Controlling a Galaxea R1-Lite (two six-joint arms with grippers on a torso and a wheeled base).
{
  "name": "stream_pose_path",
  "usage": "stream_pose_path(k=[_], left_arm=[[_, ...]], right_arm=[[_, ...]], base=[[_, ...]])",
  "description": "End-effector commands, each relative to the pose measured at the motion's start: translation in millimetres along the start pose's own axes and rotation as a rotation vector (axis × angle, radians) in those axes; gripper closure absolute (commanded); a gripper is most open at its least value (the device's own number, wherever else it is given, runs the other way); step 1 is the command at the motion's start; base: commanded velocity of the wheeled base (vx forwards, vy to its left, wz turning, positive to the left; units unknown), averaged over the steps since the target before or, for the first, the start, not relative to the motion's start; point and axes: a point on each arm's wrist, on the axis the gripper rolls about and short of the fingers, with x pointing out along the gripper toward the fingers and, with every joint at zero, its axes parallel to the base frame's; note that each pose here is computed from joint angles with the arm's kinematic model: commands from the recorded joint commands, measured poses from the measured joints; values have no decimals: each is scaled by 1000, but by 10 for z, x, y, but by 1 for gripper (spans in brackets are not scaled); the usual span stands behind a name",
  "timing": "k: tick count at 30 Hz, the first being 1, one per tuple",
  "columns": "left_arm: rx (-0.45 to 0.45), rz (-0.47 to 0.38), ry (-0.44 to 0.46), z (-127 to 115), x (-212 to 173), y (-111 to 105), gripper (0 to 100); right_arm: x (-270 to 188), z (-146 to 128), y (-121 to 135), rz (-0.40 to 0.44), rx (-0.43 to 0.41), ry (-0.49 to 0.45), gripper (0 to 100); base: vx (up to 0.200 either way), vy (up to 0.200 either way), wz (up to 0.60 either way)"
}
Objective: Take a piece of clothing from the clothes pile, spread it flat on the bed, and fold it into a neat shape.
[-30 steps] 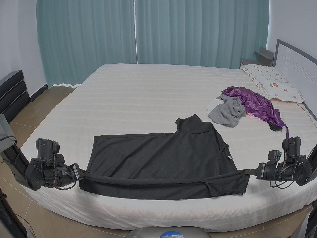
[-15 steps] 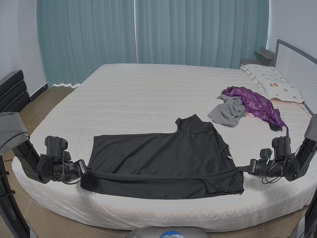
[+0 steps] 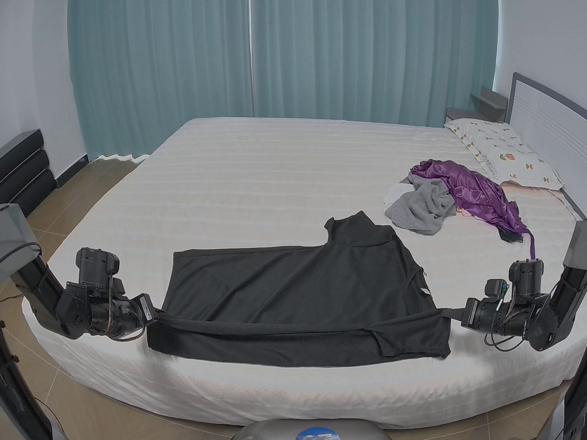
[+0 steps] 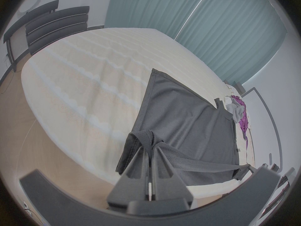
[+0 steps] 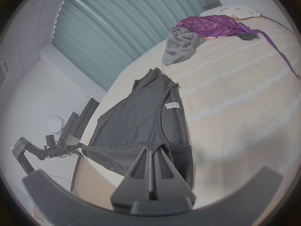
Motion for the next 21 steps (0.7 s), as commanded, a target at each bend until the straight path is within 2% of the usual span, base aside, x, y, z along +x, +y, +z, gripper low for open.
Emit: stream_pose_path(k=[1, 8, 21], left_arm=[[12, -23, -40, 29, -302, -72, 100], [43, -25, -26, -109, -537, -67, 100], [43, -7, 2, -191, -537, -17, 100]], right_arm=[[-184, -47, 111, 22, -21, -26, 100], [-406, -131, 200, 40, -40, -53, 100], [-512, -252, 228, 36, -32, -28, 100]], base=[[0, 0, 0], [0, 0, 0], [0, 0, 0]])
